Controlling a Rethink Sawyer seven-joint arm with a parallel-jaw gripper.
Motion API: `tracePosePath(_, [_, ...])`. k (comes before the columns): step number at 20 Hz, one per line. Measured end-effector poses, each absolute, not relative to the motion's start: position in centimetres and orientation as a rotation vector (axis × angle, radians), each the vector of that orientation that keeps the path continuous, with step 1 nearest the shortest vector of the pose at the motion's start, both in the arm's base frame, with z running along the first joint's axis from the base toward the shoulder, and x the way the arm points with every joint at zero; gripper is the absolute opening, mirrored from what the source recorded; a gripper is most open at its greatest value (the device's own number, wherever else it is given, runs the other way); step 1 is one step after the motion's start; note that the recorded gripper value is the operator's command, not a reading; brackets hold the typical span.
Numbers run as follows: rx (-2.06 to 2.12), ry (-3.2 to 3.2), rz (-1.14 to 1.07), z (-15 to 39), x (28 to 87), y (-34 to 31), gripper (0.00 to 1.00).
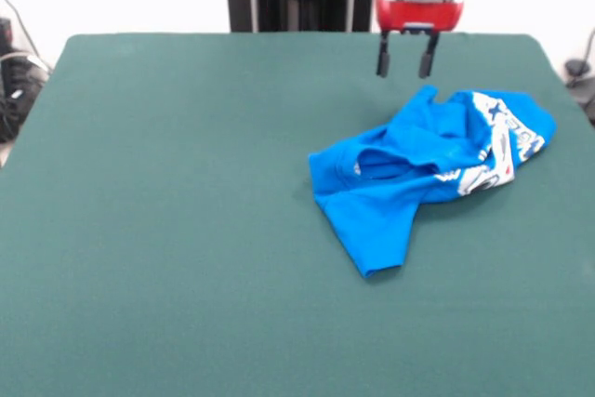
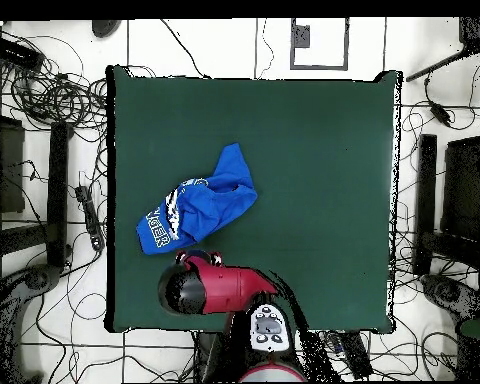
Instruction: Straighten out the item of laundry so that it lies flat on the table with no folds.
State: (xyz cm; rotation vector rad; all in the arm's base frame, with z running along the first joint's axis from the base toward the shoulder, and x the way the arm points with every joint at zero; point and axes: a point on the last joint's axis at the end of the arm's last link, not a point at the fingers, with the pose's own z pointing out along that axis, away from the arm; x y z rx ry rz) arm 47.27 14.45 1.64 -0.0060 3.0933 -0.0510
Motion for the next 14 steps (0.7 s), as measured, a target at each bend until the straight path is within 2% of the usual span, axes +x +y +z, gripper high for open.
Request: tracePosePath(14, [0.027, 3.126, -0.043, -0.1, 46.8, 15.4, 1.0])
